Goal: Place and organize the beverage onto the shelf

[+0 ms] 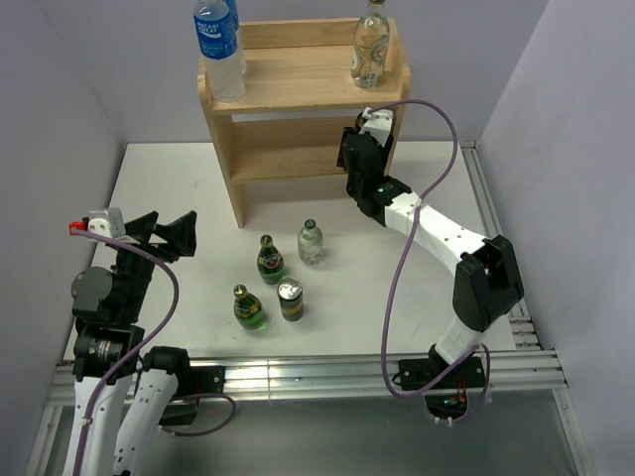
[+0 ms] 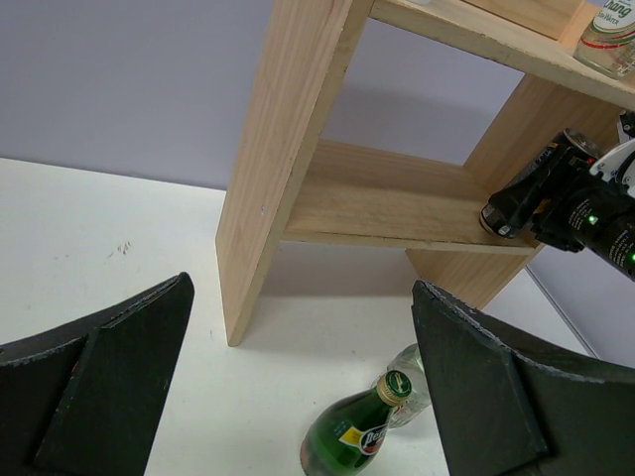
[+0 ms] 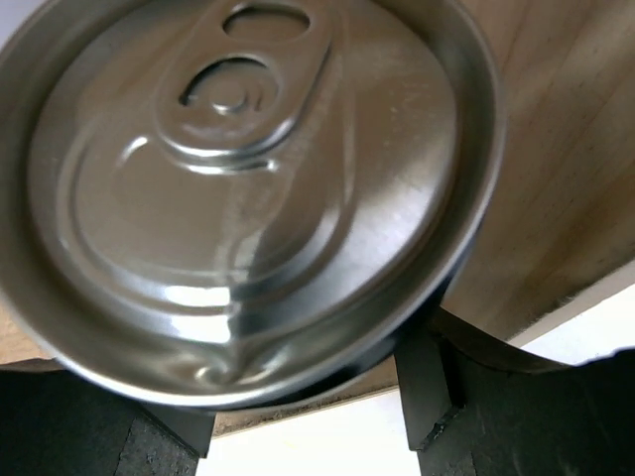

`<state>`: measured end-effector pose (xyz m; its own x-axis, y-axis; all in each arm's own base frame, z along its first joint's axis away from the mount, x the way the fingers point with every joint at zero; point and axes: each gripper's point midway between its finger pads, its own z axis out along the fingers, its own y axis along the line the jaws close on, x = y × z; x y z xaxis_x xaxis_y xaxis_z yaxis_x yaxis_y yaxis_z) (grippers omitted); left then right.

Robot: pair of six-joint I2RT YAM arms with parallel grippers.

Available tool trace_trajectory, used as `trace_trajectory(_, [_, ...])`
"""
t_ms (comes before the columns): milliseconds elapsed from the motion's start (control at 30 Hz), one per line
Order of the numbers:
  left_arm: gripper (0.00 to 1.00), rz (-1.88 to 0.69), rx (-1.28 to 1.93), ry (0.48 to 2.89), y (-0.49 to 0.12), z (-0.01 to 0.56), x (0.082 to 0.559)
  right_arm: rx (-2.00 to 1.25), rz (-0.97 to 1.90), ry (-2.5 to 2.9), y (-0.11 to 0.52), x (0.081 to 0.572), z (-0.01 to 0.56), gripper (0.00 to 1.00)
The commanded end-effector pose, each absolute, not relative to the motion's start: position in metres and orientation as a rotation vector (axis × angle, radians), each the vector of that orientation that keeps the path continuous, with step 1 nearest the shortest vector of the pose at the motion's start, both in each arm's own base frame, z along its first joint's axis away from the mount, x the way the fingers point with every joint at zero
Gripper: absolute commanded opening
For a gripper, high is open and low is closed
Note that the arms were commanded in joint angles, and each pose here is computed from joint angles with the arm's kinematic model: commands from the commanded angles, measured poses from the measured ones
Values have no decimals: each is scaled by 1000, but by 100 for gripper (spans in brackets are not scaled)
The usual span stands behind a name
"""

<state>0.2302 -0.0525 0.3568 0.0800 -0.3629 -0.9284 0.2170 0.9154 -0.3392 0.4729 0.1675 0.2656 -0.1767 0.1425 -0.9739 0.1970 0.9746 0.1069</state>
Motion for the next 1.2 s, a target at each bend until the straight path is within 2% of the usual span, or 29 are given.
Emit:
trace_trajectory(0, [99,-433,-108,1415,-53,360,231,316,-14,1692,162,477,285,5])
trace_trajectory(33, [99,-431,-107,1417,-53,360,231,320,-12,1691,162,478,286,19])
trace_trajectory(100, [99,-430,-108,1414,-53,360,231,319,-8,1689,162,477,287,40])
trace_trajectory(133, [99,-429,-109,1415,-53,360,231,322,-8,1689,162,477,288,58])
trace_trajectory(233, [99,-429,-109,1413,-53,360,230,325,-15,1690,160,476,288,75])
trace_trajectory(433, [99,-432,-109,1410,-53,361,230,324,-18,1694,160,476,286,85])
trace_trajectory(767, [99,-429,-110,1409,-52,362,230,333,5,1683,158,466,292,87])
trace_trajectory(1167, [99,-425,-113,1408,-51,362,230,303,99,1645,163,414,319,90])
